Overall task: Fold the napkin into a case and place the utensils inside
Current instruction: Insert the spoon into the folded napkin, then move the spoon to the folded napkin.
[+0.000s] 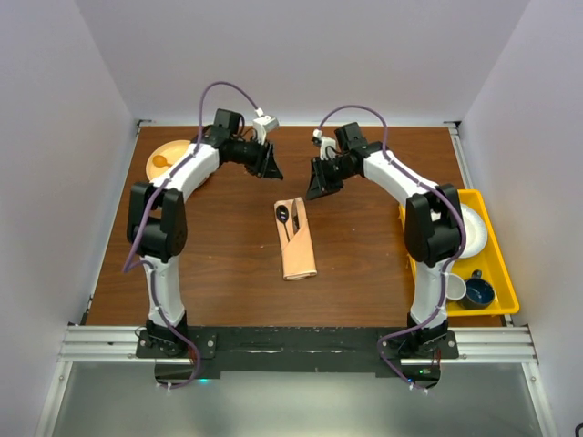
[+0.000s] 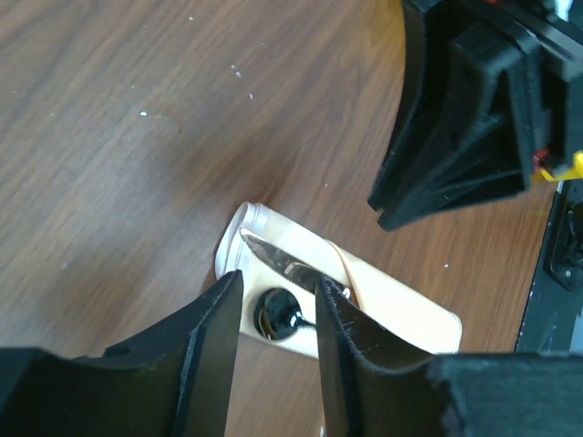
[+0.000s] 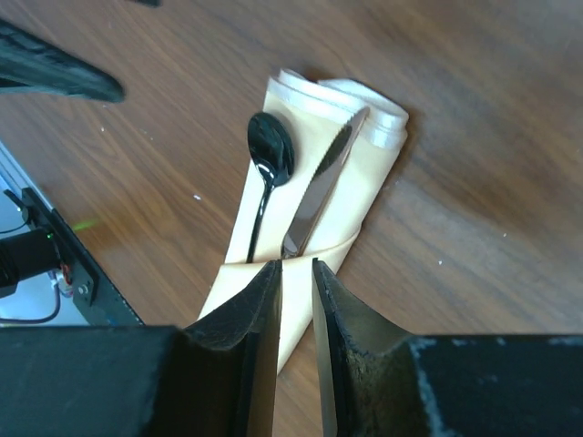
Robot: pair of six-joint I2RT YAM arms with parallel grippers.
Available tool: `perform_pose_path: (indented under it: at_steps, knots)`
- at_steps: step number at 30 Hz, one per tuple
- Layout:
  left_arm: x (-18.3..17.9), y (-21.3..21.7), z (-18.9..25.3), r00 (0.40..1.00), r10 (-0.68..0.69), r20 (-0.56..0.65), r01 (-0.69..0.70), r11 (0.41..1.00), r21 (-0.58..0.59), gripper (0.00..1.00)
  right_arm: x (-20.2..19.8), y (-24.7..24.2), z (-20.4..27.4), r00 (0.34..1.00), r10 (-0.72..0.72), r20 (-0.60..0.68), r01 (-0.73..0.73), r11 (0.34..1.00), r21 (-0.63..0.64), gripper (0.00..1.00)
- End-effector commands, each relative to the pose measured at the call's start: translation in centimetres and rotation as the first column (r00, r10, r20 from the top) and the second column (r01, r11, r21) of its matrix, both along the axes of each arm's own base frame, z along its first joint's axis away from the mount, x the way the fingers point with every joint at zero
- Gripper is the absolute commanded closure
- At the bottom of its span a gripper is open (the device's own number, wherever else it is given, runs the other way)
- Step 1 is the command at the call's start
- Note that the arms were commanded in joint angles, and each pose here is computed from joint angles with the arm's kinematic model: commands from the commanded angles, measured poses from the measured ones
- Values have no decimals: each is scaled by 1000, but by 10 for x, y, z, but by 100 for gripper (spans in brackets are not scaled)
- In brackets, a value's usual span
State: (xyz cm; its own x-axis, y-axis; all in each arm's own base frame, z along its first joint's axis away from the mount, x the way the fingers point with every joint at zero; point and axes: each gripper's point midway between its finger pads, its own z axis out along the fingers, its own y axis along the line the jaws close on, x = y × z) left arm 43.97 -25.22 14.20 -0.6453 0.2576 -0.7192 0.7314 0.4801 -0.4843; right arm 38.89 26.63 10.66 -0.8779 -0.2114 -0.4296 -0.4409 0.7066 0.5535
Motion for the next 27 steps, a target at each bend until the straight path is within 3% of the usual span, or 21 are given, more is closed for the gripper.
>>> perform_pose_path:
  at_steps: [1, 5, 8, 11, 27]
  knots:
    - [-11, 20, 31, 993, 52, 104, -63, 993, 101, 63, 10, -8, 45, 988, 23, 152, -22, 1000, -14, 76]
    - [-26, 43, -3, 984, 81, 157, -131, 931, 342, 68, 11, -23, 50, 981, 12, 194, -2, 999, -51, 76]
    - [-32, 50, -21, 986, 81, 149, -141, 880, 454, 77, 13, -34, 49, 980, -13, 200, 27, 998, -65, 75]
    - [-39, 49, -39, 990, 73, 120, -125, 844, 521, 79, 16, -46, 46, 979, -46, 199, 64, 994, -83, 76]
    - [-43, 25, -93, 995, 85, 61, -104, 787, 608, 80, 24, -77, 48, 972, -141, 189, 158, 984, -79, 75]
